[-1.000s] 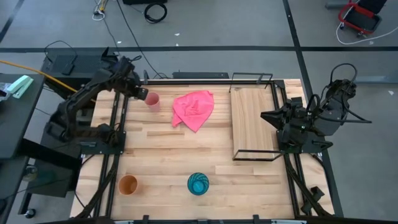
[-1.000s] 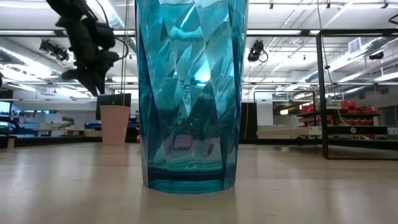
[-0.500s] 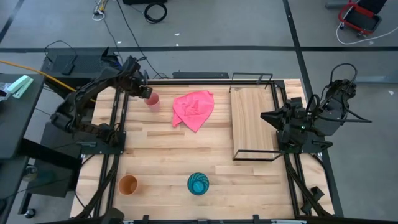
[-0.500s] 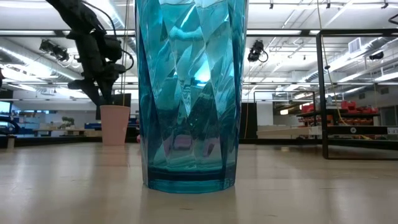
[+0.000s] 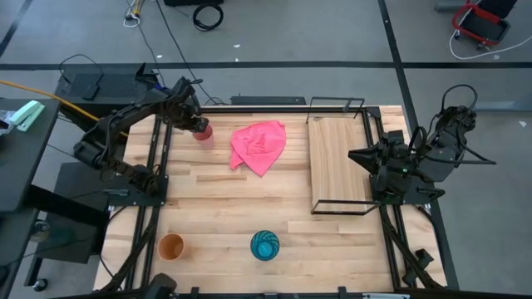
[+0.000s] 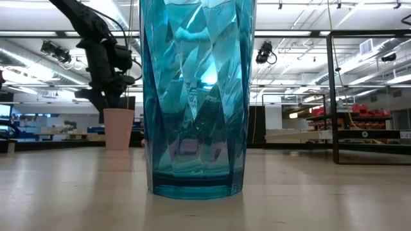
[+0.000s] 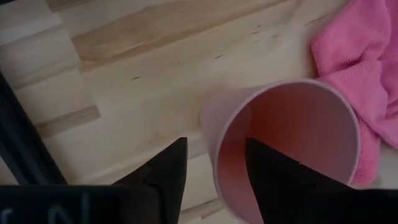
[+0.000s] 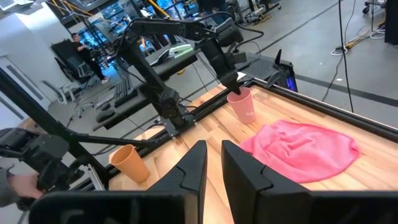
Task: Stack small to large cups/mugs on shelf
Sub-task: Put the pink plastic cup on the shelf
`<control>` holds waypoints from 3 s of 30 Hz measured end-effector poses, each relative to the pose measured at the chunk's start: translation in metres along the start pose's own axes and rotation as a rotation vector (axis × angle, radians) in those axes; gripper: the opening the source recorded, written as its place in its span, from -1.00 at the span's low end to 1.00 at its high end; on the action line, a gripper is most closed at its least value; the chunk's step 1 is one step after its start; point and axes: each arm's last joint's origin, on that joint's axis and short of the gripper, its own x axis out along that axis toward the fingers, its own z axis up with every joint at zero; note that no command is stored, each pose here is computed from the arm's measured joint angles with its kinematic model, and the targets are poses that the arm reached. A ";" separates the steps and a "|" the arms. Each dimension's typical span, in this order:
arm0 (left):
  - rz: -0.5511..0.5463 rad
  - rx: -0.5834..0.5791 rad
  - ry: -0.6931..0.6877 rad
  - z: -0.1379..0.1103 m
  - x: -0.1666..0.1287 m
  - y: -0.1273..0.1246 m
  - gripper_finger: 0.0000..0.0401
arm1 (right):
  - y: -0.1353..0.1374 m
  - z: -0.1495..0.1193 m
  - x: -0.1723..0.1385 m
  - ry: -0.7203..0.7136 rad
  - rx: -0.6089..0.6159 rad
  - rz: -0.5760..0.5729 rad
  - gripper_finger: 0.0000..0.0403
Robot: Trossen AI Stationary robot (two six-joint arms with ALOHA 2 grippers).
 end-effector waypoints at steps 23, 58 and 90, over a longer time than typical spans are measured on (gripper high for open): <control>0.003 -0.031 -0.059 0.005 0.000 -0.010 -0.93 | -0.001 -0.001 0.000 0.005 -0.024 -0.006 -0.72; -0.205 0.531 -0.279 -0.009 -0.157 -0.221 -0.95 | -0.001 -0.001 0.000 0.006 0.004 -0.007 -0.72; -0.248 0.757 -0.104 -0.037 -0.039 -0.340 -0.95 | 0.004 -0.013 0.006 0.101 0.082 -0.002 -0.72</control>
